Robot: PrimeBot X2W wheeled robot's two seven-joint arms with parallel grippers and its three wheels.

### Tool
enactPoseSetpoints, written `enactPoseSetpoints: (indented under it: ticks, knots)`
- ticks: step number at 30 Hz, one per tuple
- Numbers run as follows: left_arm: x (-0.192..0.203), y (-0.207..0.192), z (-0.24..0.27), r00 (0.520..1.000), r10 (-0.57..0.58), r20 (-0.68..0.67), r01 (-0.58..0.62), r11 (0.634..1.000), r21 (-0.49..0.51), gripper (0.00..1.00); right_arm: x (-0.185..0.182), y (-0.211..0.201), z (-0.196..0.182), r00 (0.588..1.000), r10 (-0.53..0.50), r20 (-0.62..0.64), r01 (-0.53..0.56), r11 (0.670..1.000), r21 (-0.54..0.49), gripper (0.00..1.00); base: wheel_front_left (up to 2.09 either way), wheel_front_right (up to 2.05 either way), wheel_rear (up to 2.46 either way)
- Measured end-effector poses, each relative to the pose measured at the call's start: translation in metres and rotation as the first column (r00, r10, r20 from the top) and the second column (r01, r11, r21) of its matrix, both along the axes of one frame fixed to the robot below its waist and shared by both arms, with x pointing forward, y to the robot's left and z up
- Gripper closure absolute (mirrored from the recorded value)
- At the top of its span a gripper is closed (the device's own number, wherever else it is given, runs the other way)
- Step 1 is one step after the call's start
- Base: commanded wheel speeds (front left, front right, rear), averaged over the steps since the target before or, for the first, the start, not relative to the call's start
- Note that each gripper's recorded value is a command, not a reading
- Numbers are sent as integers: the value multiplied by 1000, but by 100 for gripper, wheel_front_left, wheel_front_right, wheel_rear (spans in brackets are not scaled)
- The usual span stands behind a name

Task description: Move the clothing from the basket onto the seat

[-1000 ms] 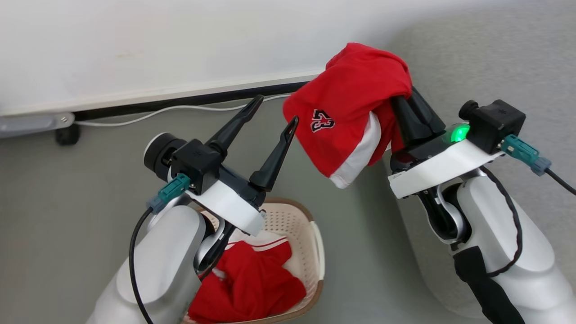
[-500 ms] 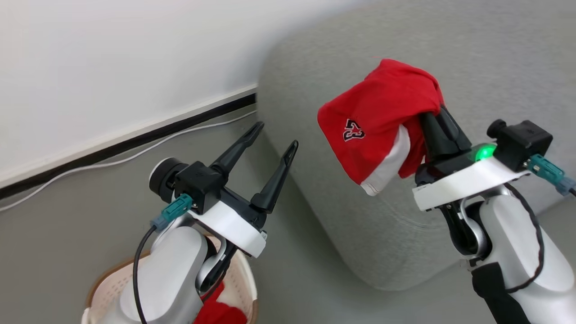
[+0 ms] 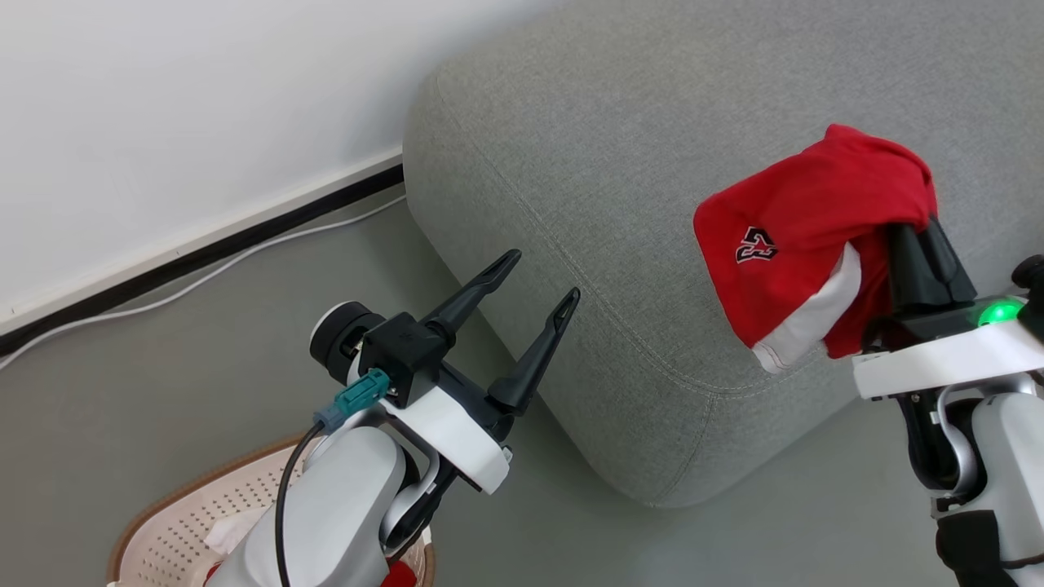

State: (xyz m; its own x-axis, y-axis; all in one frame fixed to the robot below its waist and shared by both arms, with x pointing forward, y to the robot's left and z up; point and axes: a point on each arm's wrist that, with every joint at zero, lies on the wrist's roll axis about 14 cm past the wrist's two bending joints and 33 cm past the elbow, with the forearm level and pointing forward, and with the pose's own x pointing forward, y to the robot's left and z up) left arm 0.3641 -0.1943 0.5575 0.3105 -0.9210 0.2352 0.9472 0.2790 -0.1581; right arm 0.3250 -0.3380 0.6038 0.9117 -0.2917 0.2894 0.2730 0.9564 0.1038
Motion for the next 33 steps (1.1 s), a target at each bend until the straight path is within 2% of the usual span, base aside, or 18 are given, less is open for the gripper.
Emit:
enactPoseSetpoints:
  ticks: [5, 11, 21, 33]
  knots:
    - [5, 1, -12, 1000, -7, -28, 7, 1000, 4, 0, 7, -13, -3, 999, -35, -29, 35, 999, -26, 100, 0, 0, 0]
    - [9, 2, -38, 996, -30, -80, 31, 999, 10, 0, 35, -42, 6, 994, -95, -61, 88, 990, -114, 100, 0, 0, 0]
    - [45, 16, -95, 987, -7, -163, 14, 999, 38, 0, 111, -72, -13, 976, -149, -159, 112, 969, -222, 100, 0, 0, 0]
    - [80, 45, -184, 946, 69, -318, -44, 996, 84, 0, 209, -114, -32, 945, -241, -220, 150, 919, -365, 100, 0, 0, 0]
